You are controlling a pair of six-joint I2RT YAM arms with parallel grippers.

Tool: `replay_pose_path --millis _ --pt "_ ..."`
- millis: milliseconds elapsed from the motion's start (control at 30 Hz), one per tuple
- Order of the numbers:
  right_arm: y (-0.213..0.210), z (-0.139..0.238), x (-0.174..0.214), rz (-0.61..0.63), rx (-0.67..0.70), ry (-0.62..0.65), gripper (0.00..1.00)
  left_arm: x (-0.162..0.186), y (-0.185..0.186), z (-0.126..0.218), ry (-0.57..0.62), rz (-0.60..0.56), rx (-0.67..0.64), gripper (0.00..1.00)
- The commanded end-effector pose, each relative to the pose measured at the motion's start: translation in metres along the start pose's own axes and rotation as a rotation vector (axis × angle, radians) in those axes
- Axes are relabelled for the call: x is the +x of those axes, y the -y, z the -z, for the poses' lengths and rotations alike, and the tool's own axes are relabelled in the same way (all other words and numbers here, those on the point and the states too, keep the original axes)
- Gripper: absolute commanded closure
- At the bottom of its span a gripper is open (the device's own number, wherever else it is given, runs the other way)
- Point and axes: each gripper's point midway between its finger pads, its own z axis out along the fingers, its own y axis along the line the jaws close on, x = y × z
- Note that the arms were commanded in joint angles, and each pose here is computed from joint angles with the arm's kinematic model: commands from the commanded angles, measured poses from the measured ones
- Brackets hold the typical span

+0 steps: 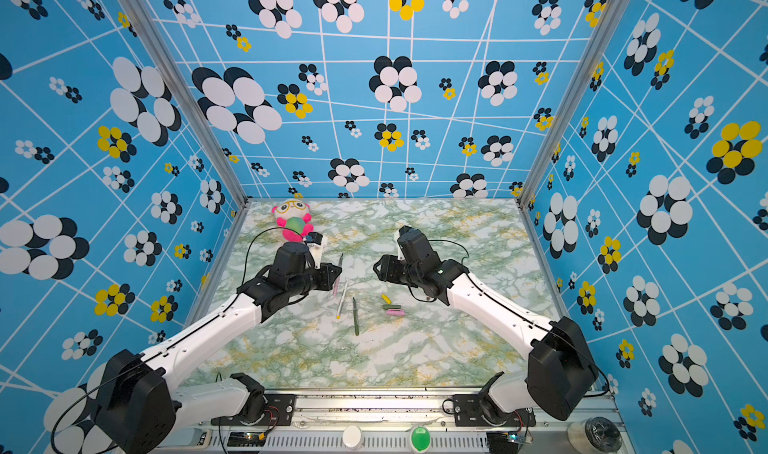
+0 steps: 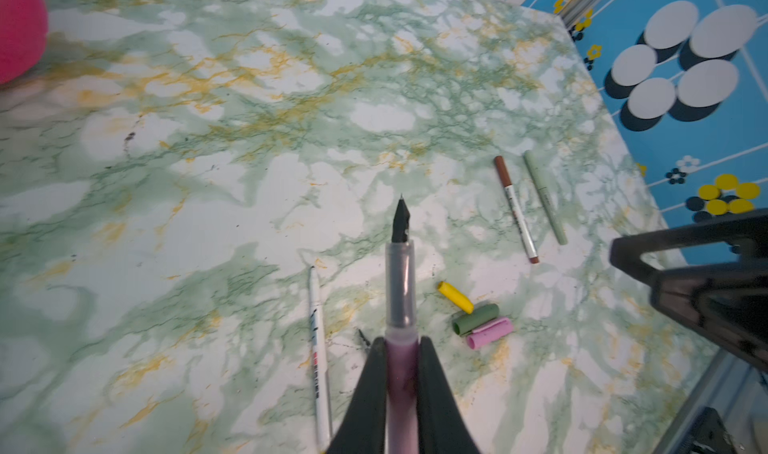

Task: Insert the pens into the pen caps
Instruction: 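Lift the pink pen upright with the left gripper while the right gripper reaches toward it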

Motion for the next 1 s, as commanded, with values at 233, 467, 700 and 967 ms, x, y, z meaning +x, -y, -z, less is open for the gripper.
replay_pose_path --millis 233,467,700,967 --pt "-0.063 -0.010 -0.012 0.011 -0.279 -0.028 0.41 0.012 0.056 0.001 -0.023 -0.007 0.322 0.84" --pt "-0.058 -0.025 -0.001 -0.014 -0.265 -0.063 0.43 0.012 0.068 -0.004 -0.029 -0.020 0.350 0.83" --pt "-0.056 -0.036 0.004 -0.042 -0.260 -0.088 0.57 0.013 0.066 -0.007 -0.015 -0.017 0.317 0.84" --pt "-0.058 -0.039 0.009 -0.044 -0.264 -0.100 0.80 0.008 0.061 -0.008 0.016 -0.007 0.289 0.84"
